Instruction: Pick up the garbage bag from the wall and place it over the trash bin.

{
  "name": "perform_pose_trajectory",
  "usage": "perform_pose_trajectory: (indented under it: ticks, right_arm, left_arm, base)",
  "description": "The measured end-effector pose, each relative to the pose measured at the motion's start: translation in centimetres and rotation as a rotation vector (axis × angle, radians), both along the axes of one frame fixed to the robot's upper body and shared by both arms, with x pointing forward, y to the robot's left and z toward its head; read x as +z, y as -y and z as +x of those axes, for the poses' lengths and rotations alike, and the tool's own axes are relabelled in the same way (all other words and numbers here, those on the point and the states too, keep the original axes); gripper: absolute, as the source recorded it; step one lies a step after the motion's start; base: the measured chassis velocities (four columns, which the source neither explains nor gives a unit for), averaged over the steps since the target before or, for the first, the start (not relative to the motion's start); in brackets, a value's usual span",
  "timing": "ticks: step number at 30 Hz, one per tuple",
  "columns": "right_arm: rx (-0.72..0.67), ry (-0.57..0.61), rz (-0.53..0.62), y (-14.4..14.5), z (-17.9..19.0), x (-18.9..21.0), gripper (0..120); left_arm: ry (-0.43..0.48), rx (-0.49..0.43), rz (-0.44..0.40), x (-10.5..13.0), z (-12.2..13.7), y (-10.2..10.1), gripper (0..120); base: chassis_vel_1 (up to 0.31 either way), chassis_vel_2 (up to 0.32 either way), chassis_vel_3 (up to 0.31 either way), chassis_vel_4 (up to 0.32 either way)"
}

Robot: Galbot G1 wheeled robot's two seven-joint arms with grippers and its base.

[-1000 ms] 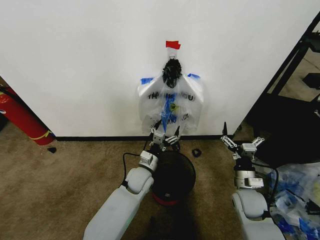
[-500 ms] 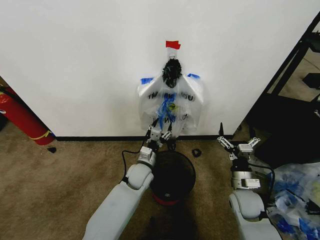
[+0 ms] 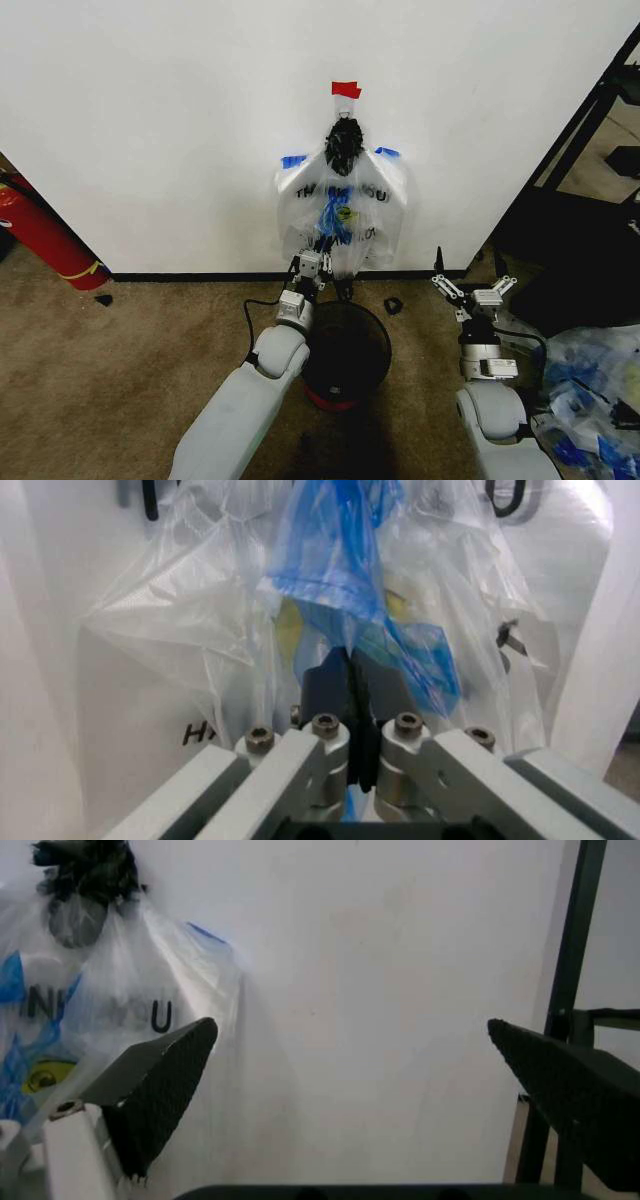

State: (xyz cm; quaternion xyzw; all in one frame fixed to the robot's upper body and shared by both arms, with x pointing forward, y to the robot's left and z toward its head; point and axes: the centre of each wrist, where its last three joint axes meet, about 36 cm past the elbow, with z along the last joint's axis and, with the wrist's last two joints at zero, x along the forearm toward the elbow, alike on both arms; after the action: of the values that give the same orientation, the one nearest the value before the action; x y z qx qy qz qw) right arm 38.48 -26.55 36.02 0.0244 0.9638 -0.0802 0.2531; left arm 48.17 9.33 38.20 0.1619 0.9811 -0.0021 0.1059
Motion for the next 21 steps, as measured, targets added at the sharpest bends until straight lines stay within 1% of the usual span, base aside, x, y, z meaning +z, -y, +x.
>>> perform_pose_trajectory:
  ticks: [5,9,11,14,16,18,21]
  right_arm:
    - [0.009,-0.002,0.0,-0.2,0.1,-0.1,100]
    - [0.018,-0.006,0.0,-0.4,0.2,-0.3,100]
    - [0.032,-0.011,0.001,-0.6,0.3,-0.5,100]
    - [0.074,-0.017,0.016,-0.8,0.9,-0.6,100]
    - [0.09,-0.017,0.022,-0.9,1.1,-0.5,100]
    - [0.129,-0.013,0.031,-1.0,1.6,-0.4,100]
    - [0.213,0.0,0.013,-0.7,2.6,-0.3,100]
  left_arm:
    - [0.005,0.013,-0.009,0.3,0.1,-0.1,0]
    - [0.011,0.027,-0.03,0.7,-0.6,-0.4,0]
    - [0.018,0.036,-0.051,1.3,-1.4,-0.7,0]
    - [0.021,0.043,-0.075,1.8,-2.7,-1.0,0]
    - [0.019,0.043,-0.079,1.8,-3.0,-1.1,0]
    - [0.014,0.043,-0.092,1.8,-3.6,-1.2,0]
    - [0.021,0.047,-0.116,1.9,-4.0,-1.4,0]
  base:
    - [0.0,0.0,0.0,0.0]
    - [0.0,0.0,0.0,0.0]
    - [0.0,0.0,0.0,0.0]
    - [0.0,0.0,0.0,0.0]
    - [0.0,0.0,0.0,0.0]
    - [0.0,0.0,0.0,0.0]
    - [0.0,0.0,0.0,0.0]
